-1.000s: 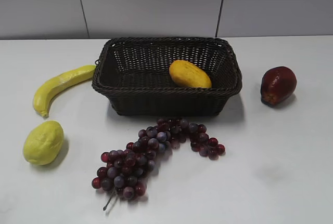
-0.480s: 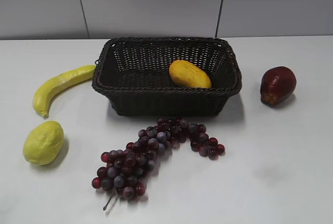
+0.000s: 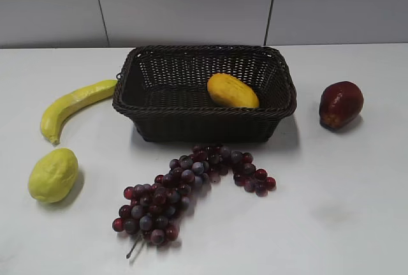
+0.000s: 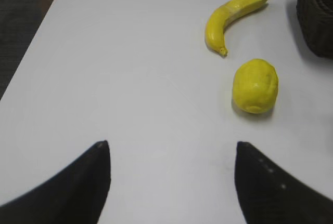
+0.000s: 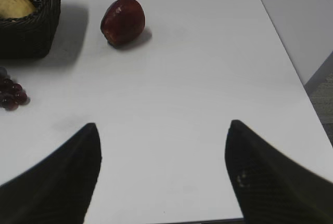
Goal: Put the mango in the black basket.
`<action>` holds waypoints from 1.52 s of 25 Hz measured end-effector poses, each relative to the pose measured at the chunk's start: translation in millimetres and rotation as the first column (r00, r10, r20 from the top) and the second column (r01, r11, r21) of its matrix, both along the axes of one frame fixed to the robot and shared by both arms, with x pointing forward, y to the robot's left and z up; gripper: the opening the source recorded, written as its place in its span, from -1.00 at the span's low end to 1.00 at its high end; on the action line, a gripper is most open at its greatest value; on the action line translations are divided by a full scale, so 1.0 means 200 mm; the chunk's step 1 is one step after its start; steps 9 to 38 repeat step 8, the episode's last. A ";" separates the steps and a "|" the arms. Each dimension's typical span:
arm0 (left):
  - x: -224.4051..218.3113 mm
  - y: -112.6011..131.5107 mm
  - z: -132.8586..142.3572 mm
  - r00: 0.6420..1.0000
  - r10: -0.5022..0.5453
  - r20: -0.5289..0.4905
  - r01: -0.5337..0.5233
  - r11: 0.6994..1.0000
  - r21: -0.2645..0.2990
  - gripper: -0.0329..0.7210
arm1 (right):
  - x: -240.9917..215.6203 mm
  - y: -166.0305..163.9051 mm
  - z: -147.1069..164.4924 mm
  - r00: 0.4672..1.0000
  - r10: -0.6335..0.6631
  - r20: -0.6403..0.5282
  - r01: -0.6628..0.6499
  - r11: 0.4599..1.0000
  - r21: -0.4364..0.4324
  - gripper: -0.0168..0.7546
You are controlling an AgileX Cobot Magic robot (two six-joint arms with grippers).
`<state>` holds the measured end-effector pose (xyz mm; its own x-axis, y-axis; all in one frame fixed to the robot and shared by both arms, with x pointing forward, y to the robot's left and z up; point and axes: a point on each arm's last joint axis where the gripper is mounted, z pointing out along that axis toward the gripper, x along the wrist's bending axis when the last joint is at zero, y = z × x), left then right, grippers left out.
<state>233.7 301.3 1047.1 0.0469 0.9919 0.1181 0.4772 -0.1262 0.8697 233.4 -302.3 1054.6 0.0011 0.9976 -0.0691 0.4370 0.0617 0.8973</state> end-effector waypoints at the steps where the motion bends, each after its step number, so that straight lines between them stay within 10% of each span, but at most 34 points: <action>1: 0.00 0.00 0.00 1.000 0.000 0.000 0.000 1.000 0.000 0.56 | 0.00 0.00 0.00 1.000 0.000 0.000 0.000 1.000 0.000 0.52; 38: 0.00 0.00 0.00 1.000 0.000 0.000 0.000 1.000 0.000 0.56 | 0.00 0.00 0.00 1.000 -0.002 0.001 0.002 1.000 -0.001 0.52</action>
